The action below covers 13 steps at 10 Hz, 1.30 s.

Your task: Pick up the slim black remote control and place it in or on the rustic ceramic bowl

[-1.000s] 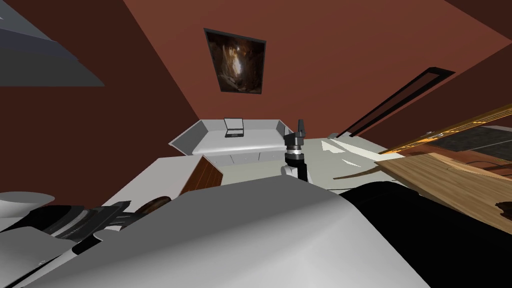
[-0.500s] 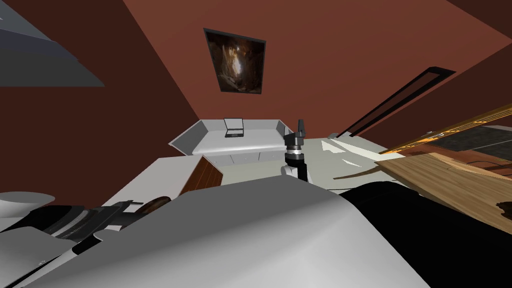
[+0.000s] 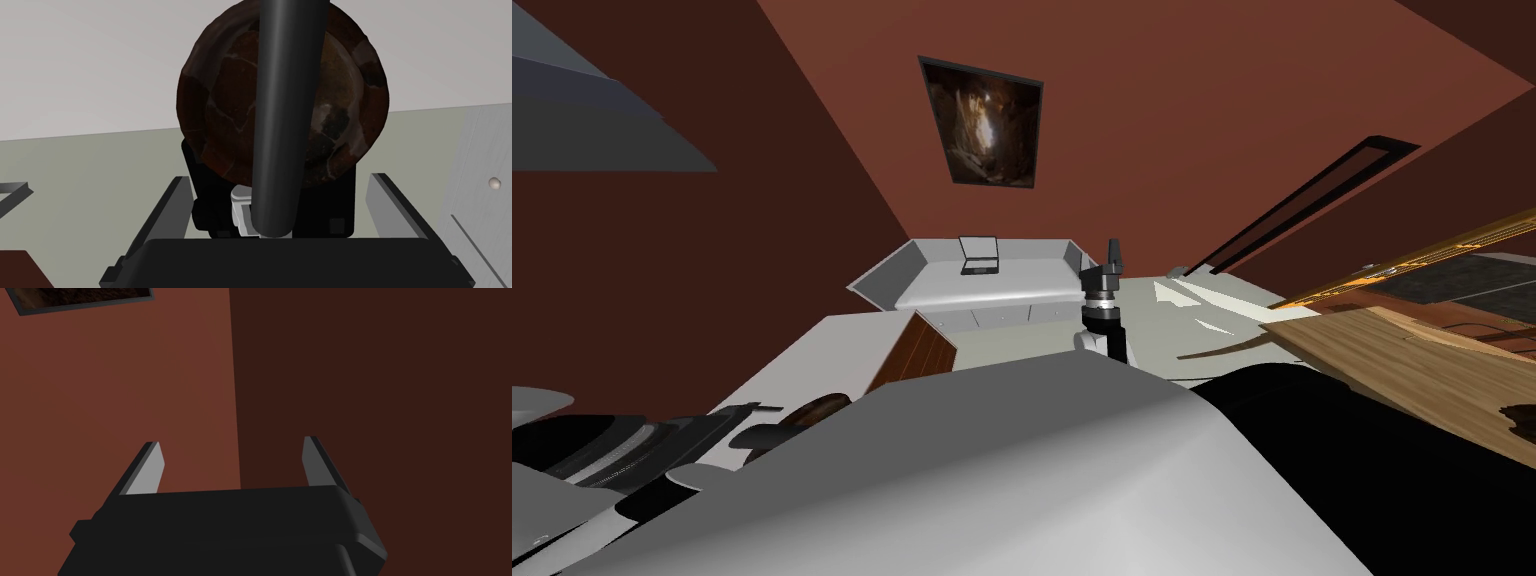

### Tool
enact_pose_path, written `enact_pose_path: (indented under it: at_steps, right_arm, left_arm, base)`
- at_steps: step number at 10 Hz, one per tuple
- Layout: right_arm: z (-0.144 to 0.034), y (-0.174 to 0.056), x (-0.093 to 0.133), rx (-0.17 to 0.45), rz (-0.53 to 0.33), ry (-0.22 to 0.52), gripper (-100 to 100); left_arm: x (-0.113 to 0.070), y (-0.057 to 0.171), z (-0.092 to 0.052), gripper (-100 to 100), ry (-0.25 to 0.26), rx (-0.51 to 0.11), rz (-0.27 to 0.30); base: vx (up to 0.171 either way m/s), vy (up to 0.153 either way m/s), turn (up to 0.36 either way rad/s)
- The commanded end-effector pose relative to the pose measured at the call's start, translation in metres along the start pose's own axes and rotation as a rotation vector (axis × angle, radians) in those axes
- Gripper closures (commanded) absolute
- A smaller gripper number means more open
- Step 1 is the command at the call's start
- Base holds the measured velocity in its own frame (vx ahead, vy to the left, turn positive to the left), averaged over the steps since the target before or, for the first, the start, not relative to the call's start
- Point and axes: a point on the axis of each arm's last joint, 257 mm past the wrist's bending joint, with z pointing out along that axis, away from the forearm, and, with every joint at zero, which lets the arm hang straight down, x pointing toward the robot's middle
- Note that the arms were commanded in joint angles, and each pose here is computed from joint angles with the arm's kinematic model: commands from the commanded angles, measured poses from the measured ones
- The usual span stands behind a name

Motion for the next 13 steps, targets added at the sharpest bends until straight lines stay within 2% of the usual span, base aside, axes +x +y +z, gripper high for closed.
enact_pose_path:
  at_steps: [1, 6, 7, 8, 13]
  right_arm:
    - [0.0, 0.0, 0.0, 0.0, 0.0, 0.0, 0]
    - [0.0, 0.0, 0.0, 0.0, 0.0, 0.0, 0]
    - [0.0, 0.0, 0.0, 0.0, 0.0, 0.0, 0]
    - [0.0, 0.0, 0.0, 0.0, 0.0, 0.0, 0]
    - [0.0, 0.0, 0.0, 0.0, 0.0, 0.0, 0]
  left_arm:
    - [0.005, -0.001, -0.01, -100, 0.0, 0.0, 0.0]
    - [0.021, -0.007, -0.04, -100, 0.003, -0.006, 0.002]
    - [0.02, -0.005, -0.038, -100, 0.004, -0.006, 0.001]
    - [0.02, -0.005, -0.038, 0, 0.003, -0.005, 0.002]
    - [0.02, -0.005, -0.038, 0, 0.003, -0.005, 0.002]
  base:
    - [0.001, -0.049, -0.001]
    - [0.0, -0.037, 0.002]
    - [-0.003, -0.016, 0.003]
    - [0.0, 0.0, 0.0]
    - [0.0, 0.0, 0.0]
